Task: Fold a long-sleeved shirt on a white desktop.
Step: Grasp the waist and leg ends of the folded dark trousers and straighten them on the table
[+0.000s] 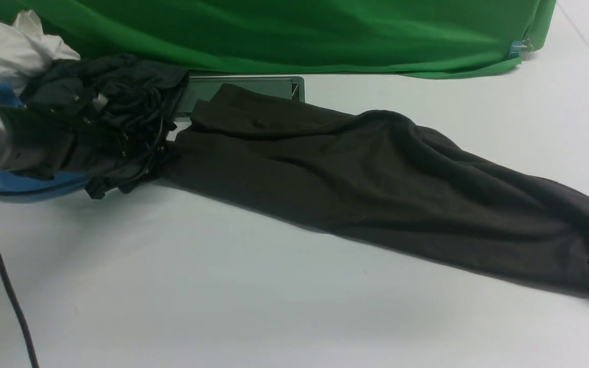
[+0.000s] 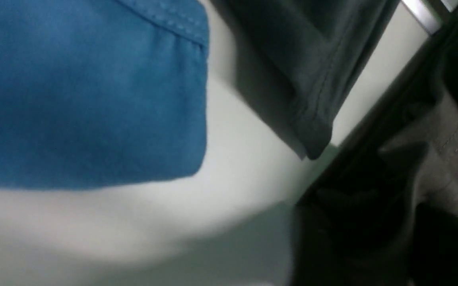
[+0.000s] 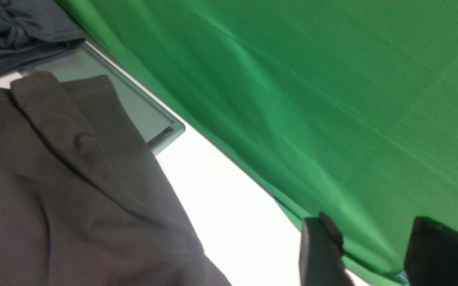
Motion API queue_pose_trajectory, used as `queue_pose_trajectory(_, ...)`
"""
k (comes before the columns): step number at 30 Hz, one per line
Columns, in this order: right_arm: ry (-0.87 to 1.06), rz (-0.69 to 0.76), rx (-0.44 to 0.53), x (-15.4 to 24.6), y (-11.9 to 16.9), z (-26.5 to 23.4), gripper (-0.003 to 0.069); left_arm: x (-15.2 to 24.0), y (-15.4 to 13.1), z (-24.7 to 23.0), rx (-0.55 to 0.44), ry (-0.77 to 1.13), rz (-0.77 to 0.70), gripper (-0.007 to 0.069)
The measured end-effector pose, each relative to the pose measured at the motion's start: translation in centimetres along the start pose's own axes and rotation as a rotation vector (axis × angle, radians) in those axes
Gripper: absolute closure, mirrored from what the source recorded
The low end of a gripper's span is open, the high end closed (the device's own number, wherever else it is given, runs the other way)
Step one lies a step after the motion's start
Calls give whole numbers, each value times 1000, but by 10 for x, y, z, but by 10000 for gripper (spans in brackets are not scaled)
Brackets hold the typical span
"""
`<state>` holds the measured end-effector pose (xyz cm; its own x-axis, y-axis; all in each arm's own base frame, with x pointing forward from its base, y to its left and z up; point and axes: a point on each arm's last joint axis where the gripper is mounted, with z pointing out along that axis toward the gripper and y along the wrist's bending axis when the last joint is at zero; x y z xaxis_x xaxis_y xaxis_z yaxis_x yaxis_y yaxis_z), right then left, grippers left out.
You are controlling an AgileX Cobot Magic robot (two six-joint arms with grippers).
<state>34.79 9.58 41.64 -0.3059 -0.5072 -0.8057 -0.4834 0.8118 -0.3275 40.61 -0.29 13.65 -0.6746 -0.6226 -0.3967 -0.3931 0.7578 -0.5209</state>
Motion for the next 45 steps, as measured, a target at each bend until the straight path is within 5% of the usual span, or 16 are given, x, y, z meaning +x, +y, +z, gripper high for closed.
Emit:
queue_pose_trajectory(4,11,40,-6,1,1,0,332,-1,5,-1,9,28,7,522)
queue_pose_trajectory(6,30,54,-17,3,2,0,332,-4,10,-3,17,52,1,556)
queue_pose_trajectory(14,161,151,-80,16,9,0,332,-8,53,-46,-56,121,-41,557)
queue_pose_trajectory(26,346,362,-171,94,47,39,332,98,111,-142,-249,-71,-262,548)
queue_pose_trajectory(32,388,383,-189,122,60,47,332,104,115,-147,-263,-76,-226,381)
queue_pose_trajectory(33,381,386,-185,123,60,48,332,103,114,-147,-262,-70,-223,272)
queue_pose_trajectory(38,358,387,-177,121,59,49,332,95,105,-148,-231,-27,-167,-4)
queue_pose_trajectory(45,358,350,-175,122,59,49,332,62,79,-157,-181,25,-48,-67)
